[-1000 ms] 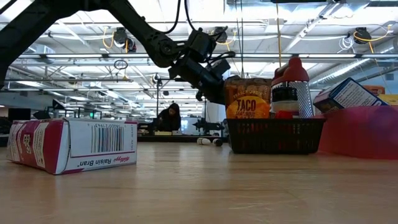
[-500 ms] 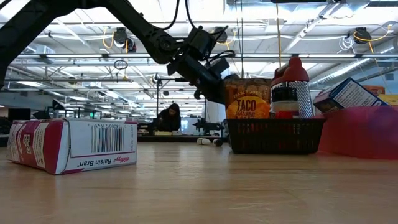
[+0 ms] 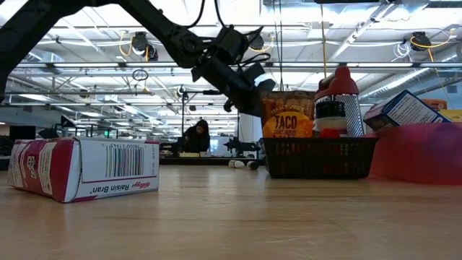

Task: Pick & Place Kitchen Items
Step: Put the large blue food coloring bottle into the orange bin

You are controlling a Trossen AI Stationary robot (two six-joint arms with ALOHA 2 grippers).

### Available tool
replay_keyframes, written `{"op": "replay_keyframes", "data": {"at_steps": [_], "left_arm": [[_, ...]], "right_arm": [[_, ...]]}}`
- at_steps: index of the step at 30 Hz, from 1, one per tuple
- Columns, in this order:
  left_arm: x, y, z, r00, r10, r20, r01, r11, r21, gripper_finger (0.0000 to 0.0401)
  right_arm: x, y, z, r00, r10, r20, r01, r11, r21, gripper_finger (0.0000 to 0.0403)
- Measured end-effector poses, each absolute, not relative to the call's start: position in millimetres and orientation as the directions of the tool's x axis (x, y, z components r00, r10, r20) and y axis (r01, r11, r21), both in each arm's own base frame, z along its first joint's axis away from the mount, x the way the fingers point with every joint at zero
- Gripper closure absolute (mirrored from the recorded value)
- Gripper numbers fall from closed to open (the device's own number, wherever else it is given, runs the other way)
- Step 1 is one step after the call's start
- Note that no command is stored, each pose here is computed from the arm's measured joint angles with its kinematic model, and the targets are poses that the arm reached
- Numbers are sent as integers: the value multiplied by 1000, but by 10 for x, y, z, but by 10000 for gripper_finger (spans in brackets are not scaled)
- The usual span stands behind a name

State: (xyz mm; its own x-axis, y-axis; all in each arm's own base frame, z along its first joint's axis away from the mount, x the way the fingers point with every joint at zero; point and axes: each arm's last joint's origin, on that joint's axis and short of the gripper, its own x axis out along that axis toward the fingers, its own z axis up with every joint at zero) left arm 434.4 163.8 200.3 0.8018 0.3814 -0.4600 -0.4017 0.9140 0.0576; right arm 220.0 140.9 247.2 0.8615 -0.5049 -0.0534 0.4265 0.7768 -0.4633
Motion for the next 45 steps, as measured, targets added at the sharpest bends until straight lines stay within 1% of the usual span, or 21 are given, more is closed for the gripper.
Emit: {"op": "replay_keyframes", "data": {"at_steps": [4, 9, 13, 16, 17, 21, 26, 28, 30, 33, 37, 38, 39, 42, 45], "left_arm": [[4350, 1640, 2006, 806, 383, -451, -405, 913, 52, 351], [4349, 1644, 2008, 797, 404, -449, -426, 903, 57, 271], [4360, 1656, 1991, 799, 409, -440, -445, 895, 24, 216], [4391, 1669, 1910, 801, 410, -436, -449, 893, 14, 188], [4415, 1673, 1890, 811, 413, -415, -449, 893, 11, 181], [4480, 1697, 1779, 824, 433, -366, -463, 886, 7, 168], [4521, 1714, 1711, 836, 442, -326, -464, 886, 11, 176], [4521, 1718, 1716, 831, 454, -320, -473, 881, 21, 187], [4519, 1721, 1713, 828, 460, -322, -479, 878, 24, 208], [4509, 1741, 1707, 821, 468, -327, -486, 873, 27, 260], [4503, 1747, 1694, 829, 442, -342, -463, 886, 22, 359], [4504, 1743, 1693, 833, 434, -344, -454, 891, 24, 376], [4504, 1741, 1692, 834, 429, -346, -448, 894, 26, 383], [4504, 1739, 1689, 833, 428, -350, -448, 894, 27, 380], [4500, 1737, 1684, 830, 426, -360, -442, 896, 41, 387]], "right_arm": [[2200, 1409, 2471, 862, -505, -53, 426, 777, -463, 348], [2200, 1409, 2472, 862, -505, -53, 426, 777, -463, 348], [2200, 1409, 2472, 862, -505, -53, 426, 777, -463, 348], [2200, 1409, 2472, 862, -505, -53, 427, 777, -463, 348], [2200, 1409, 2472, 862, -505, -53, 427, 777, -463, 348], [2200, 1409, 2471, 861, -505, -53, 427, 777, -463, 348], [2200, 1409, 2470, 861, -505, -54, 426, 777, -464, 348], [2200, 1409, 2470, 861, -506, -53, 427, 776, -465, 348], [2200, 1409, 2471, 861, -505, -53, 425, 774, -469, 348], [2200, 1409, 2470, 861, -505, -54, 424, 774, -470, 348], [2200, 1409, 2471, 861, -505, -53, 425, 774, -470, 348], [2200, 1409, 2470, 861, -505, -54, 424, 774, -470, 348], [2200, 1409, 2472, 862, -505, -53, 424, 774, -470, 348], [2200, 1409, 2470, 861, -505, -54, 424, 774, -470, 348], [2200, 1409, 2471, 861, -505, -53, 424, 774, -470, 348]]}}
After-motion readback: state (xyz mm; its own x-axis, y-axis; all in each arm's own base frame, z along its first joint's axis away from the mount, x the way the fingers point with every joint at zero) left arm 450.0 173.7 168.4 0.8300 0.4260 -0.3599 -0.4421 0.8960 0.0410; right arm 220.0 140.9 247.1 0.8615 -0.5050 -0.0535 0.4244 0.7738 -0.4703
